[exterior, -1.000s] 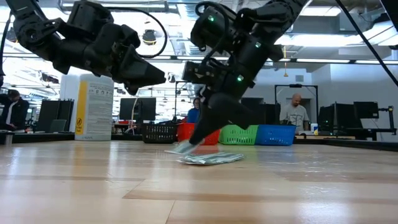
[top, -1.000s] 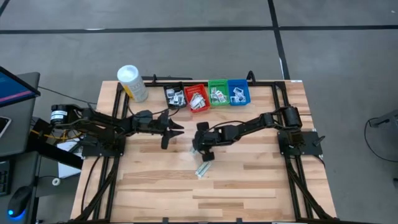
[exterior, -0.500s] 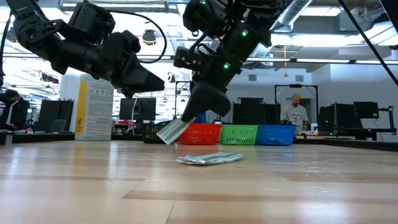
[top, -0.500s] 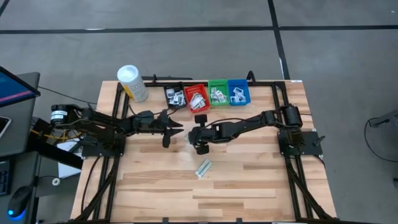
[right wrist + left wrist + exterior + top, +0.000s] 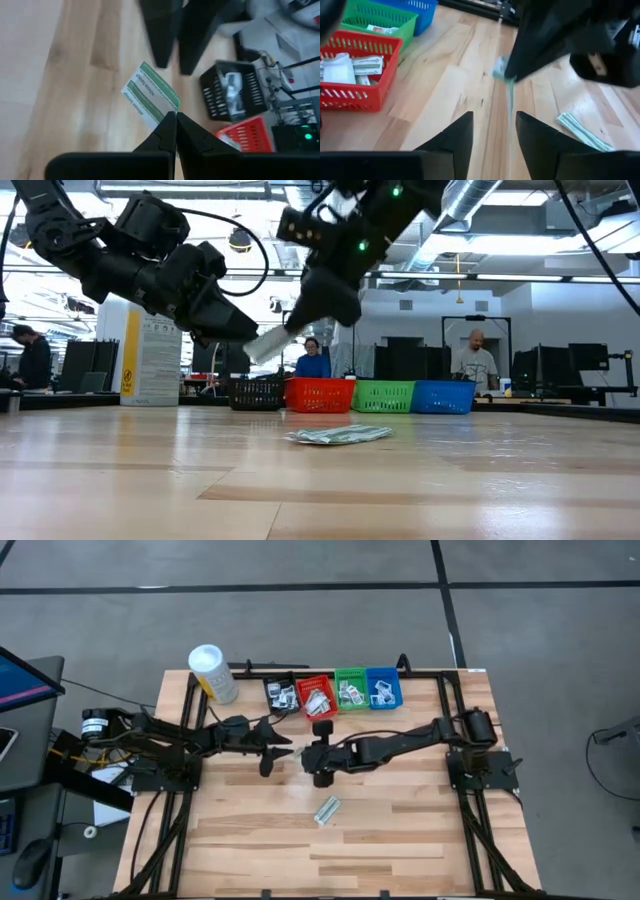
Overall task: Pick & Place First Aid Supplies
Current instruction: Put the green bandage pack into the red bin
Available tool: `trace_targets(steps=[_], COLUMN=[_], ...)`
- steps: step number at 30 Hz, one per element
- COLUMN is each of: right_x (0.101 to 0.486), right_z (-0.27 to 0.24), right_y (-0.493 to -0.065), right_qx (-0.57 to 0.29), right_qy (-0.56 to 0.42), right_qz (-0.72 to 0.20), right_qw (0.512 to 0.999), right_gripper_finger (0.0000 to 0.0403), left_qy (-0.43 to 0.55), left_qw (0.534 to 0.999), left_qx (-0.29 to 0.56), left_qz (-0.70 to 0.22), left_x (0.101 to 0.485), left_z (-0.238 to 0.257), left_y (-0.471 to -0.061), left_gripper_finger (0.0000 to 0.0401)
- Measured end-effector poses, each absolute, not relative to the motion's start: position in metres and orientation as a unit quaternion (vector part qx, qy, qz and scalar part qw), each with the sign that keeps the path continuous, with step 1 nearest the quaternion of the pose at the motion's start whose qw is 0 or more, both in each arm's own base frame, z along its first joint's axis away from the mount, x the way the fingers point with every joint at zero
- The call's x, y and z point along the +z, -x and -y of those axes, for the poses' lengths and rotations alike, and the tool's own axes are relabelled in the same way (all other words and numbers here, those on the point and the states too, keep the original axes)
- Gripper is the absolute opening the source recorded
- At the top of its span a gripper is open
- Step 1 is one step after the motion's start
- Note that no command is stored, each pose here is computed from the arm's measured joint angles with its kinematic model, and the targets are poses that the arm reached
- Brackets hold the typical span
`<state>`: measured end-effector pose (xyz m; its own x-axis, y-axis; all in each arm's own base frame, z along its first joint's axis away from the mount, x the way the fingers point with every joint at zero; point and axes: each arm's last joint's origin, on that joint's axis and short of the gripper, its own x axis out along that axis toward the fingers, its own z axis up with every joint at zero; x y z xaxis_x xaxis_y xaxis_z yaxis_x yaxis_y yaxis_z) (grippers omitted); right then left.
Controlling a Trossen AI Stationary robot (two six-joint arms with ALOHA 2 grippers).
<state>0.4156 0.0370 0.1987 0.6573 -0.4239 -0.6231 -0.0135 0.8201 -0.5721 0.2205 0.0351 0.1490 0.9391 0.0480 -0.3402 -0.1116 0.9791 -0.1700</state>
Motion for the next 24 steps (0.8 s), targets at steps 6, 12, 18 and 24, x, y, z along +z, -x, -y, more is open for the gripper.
trace_targets(steps=[6, 12, 18, 24], right_x=[0.222, 0.23, 0.23, 0.231], right_z=[-0.04, -0.038, -0.039, -0.038], right_y=[-0.409, -0.408, -0.408, -0.409], right_qx=[-0.121, -0.143, -0.141, -0.145], right_qy=[0.277, 0.283, 0.285, 0.285], right_qz=[-0.371, -0.356, -0.355, -0.348], right_qw=[0.878, 0.879, 0.879, 0.881], right_gripper_finger=[0.0, 0.0, 0.0, 0.0], left_qy=[0.095, 0.094, 0.091, 0.089], left_qw=[0.981, 0.981, 0.985, 0.986], left_qx=[0.029, 0.025, 0.024, 0.023], left_qz=[-0.169, -0.167, -0.143, -0.141], left_x=[0.149, 0.15, 0.154, 0.155], left_z=[-0.034, -0.032, -0.033, -0.033], left_y=[-0.221, -0.221, -0.222, -0.223], left_gripper_finger=[0.0175, 0.0178, 0.0164, 0.0136])
